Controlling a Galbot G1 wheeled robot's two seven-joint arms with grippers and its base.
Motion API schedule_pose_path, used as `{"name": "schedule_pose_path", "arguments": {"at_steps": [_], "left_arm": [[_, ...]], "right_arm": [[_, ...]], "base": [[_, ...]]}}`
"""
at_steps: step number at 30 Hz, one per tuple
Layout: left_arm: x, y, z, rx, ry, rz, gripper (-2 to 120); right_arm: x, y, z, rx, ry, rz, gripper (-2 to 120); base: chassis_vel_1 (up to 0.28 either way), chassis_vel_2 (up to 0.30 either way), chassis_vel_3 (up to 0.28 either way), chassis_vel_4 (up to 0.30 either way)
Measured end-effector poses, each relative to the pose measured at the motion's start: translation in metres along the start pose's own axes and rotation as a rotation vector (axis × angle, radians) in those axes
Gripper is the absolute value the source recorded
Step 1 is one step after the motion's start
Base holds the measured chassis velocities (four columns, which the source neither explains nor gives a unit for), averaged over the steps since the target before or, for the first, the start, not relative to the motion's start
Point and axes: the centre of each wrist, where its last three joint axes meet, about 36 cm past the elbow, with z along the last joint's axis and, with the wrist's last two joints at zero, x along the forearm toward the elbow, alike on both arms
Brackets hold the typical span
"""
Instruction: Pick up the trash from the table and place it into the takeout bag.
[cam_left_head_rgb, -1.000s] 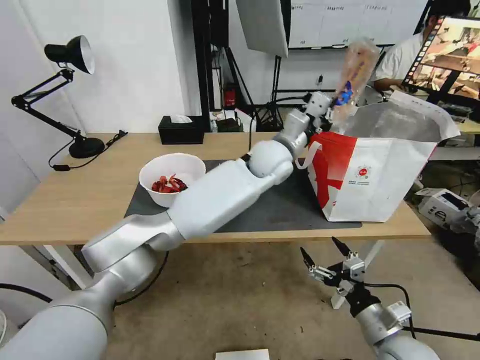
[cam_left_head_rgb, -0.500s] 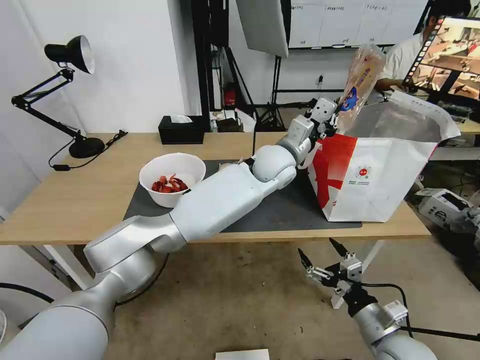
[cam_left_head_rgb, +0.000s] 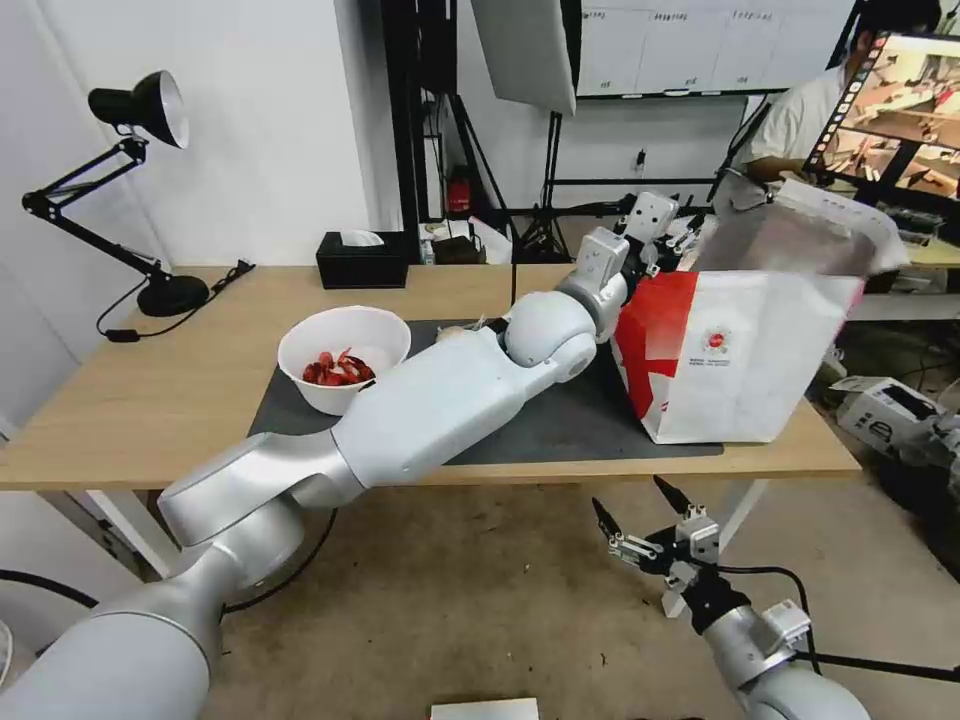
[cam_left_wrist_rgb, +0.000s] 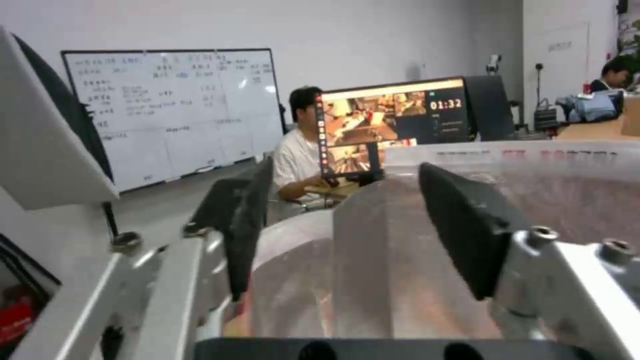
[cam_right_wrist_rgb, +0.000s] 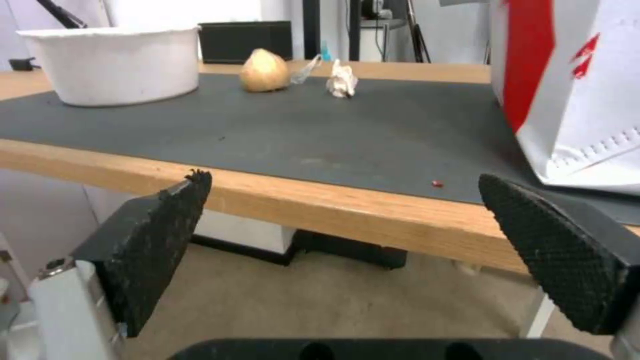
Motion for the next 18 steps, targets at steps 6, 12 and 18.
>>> {"name": "schedule_pose_path", "arguments": {"at_steps": [6, 12, 18], "left_arm": [[0.030, 0.022, 0.007, 0.021, 0.006, -0.045, 89], [0.074, 0.042, 0.021, 0.048, 0.022, -0.144, 99], [0.161, 0.077, 0.037, 0.024, 0.050, -0.249, 100]], "right_arm": [[-0.002, 0.001, -0.001, 0.000, -0.003, -0.008, 100], [-0.004, 0.003, -0.008, 0.003, -0.003, -0.020, 100], [-0.010, 0.005, -0.018, -0.001, -0.026, -0.027, 100]], "base": [[0.000, 0.000, 0.000, 0.000], [0.000, 0.000, 0.000, 0.000], [0.000, 0.000, 0.000, 0.000]]}}
